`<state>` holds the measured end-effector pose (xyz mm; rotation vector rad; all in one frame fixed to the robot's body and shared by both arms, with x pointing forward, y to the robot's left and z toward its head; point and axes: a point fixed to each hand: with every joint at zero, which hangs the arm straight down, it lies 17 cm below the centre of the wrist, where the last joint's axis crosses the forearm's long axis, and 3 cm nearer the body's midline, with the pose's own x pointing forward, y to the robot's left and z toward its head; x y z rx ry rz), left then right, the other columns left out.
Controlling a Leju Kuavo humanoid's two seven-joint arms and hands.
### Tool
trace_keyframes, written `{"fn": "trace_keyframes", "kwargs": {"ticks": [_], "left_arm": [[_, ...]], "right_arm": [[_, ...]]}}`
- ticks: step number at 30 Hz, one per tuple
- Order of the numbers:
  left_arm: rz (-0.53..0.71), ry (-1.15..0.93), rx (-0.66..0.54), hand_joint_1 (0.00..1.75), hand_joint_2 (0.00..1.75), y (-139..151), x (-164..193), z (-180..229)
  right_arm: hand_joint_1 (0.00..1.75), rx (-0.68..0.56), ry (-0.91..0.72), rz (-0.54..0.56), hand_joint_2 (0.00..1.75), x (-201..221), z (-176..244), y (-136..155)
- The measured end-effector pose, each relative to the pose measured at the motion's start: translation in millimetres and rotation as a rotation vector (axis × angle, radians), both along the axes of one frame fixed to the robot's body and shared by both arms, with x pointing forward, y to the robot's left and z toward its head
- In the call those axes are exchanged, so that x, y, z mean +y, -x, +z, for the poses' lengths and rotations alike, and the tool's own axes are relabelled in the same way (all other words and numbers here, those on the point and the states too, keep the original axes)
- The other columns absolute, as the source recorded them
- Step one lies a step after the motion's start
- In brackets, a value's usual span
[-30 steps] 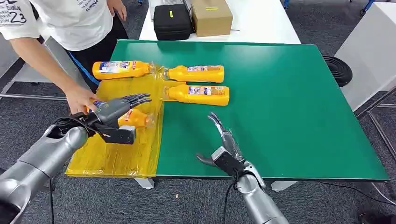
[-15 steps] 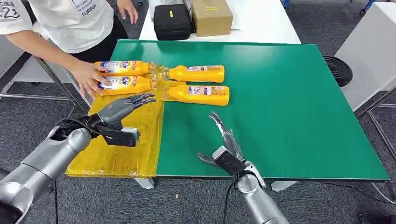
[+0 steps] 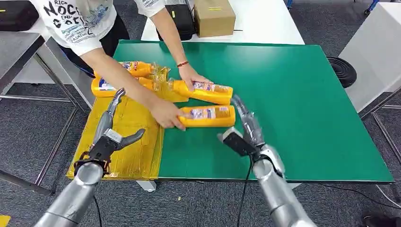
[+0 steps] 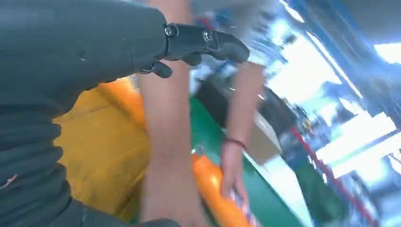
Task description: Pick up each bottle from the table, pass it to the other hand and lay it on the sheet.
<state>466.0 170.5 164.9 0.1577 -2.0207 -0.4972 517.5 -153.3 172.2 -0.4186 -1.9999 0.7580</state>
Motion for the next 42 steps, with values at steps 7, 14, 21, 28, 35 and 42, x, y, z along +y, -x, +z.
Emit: {"fn": "trace_keyframes", "kwargs": {"ticks": [7, 14, 21, 28, 35, 42], "left_arm": [[0.127, 0.150, 0.088, 0.00, 1.75, 28.2, 14.4, -28.9], [0.171, 0.175, 0.111, 0.00, 1.75, 31.5, 24.2, -34.3], [0.184, 0.178, 0.111, 0.00, 1.75, 32.2, 28.4, -33.7], [0.186, 0.178, 0.112, 0.00, 1.75, 33.2, 28.7, -33.4], [0.206, 0.165, 0.126, 0.00, 1.75, 37.4, 32.8, -33.6], [0.219, 0.178, 0.121, 0.00, 1.75, 40.7, 34.8, -29.1]], "right_arm": [[0.00, -0.066, 0.112, -0.066, 1.75, -28.1, 53.1, -55.5], [0.00, -0.054, 0.131, -0.071, 1.75, -29.6, 51.0, -62.3], [0.00, -0.038, 0.147, -0.068, 1.75, -28.7, 42.9, -62.1], [0.00, -0.022, 0.149, -0.061, 1.75, -27.7, 37.8, -61.8], [0.00, 0.039, 0.089, 0.033, 1.75, -4.9, 30.1, -55.3], [0.00, 0.163, 0.053, 0.188, 1.75, 47.5, 9.7, -37.2]]}}
